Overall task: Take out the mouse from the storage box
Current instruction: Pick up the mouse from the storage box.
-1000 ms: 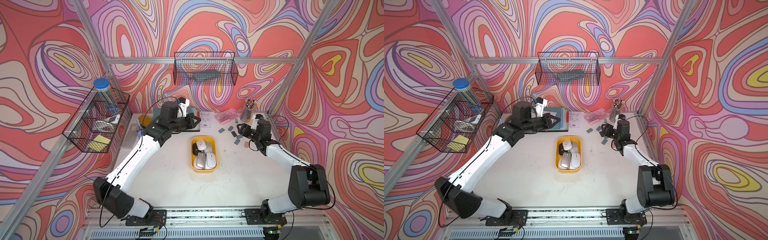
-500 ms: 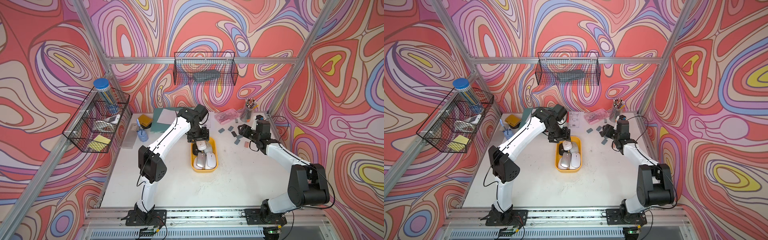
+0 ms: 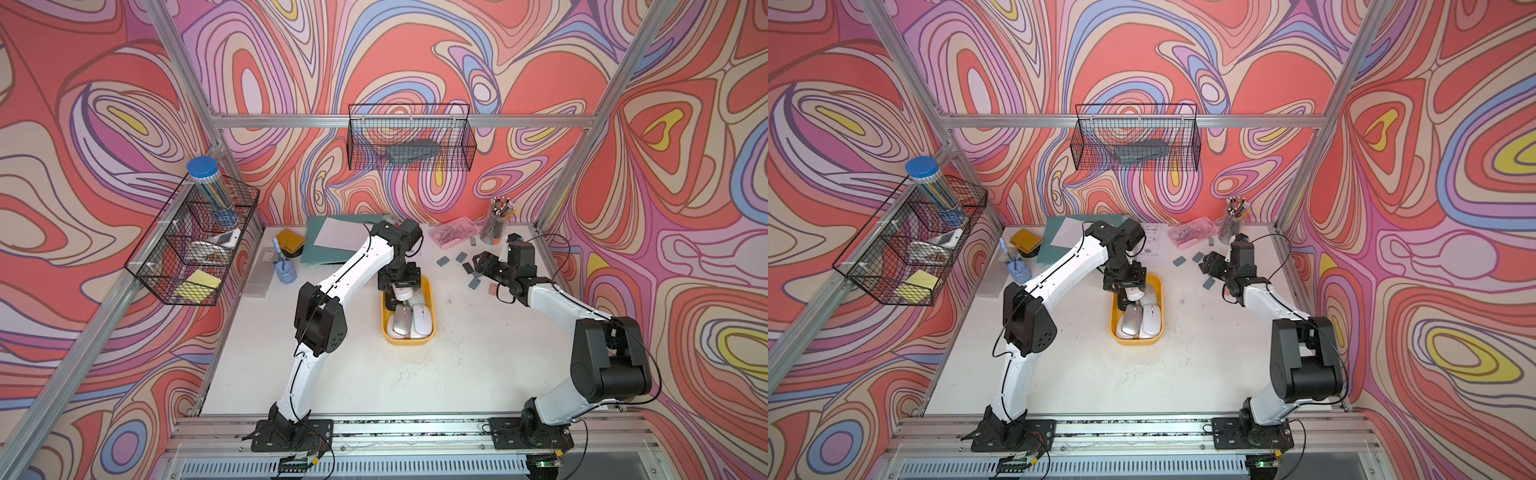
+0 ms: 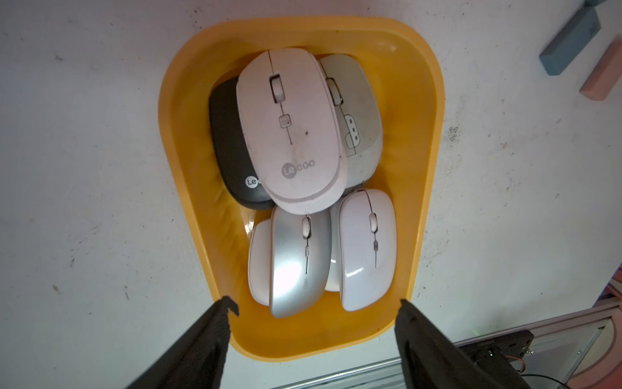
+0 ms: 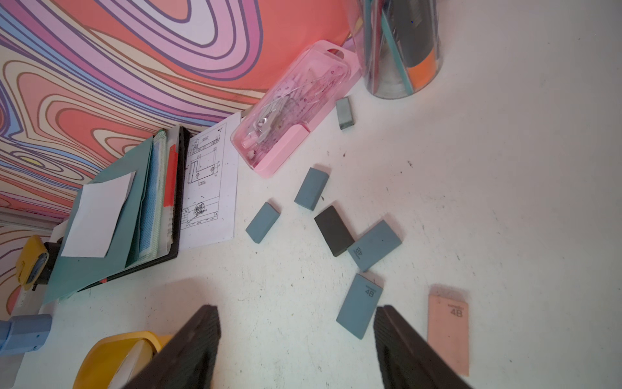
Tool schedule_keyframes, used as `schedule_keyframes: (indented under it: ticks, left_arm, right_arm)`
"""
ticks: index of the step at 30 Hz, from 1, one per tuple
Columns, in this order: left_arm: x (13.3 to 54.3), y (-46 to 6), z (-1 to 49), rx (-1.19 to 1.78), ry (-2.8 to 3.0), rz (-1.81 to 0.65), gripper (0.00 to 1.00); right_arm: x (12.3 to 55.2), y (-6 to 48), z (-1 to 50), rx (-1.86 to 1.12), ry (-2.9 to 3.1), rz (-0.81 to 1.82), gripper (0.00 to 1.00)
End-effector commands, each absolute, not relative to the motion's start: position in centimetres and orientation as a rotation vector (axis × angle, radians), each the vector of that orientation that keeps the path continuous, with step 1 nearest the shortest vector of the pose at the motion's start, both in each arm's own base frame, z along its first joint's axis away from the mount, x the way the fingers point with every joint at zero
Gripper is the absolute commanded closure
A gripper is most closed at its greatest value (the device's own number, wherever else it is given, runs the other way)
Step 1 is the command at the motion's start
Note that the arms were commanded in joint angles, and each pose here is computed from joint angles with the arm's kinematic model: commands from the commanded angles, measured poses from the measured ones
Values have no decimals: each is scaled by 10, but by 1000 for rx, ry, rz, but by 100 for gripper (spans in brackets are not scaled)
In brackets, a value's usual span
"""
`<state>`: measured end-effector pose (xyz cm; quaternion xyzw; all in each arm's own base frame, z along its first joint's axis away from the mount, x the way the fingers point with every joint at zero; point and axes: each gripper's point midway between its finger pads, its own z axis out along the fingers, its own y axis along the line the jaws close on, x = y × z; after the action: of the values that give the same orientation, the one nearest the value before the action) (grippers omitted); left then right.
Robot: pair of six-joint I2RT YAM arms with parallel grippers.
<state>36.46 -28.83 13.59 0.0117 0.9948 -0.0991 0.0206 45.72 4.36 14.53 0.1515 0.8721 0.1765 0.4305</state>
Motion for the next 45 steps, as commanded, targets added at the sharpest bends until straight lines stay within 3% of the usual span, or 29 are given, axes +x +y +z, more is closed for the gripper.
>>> schedule_keyframes:
  ticks: [1, 29, 36, 45]
  left_arm:
    - [384, -288, 128, 7, 3051, -313, 22]
    - [416, -294, 64, -97, 3147, -437, 21]
    - [414, -284, 56, -112, 3173, -341, 24]
    - [409, -287, 56, -84, 3197, -380, 41]
  right_arm:
    - [463, 44, 151, 364, 2166, 419, 26]
    - [467, 51, 138, 328, 2212, 391, 27]
    - [467, 50, 137, 327, 2215, 383, 27]
    - [466, 50, 139, 329, 2210, 381, 28]
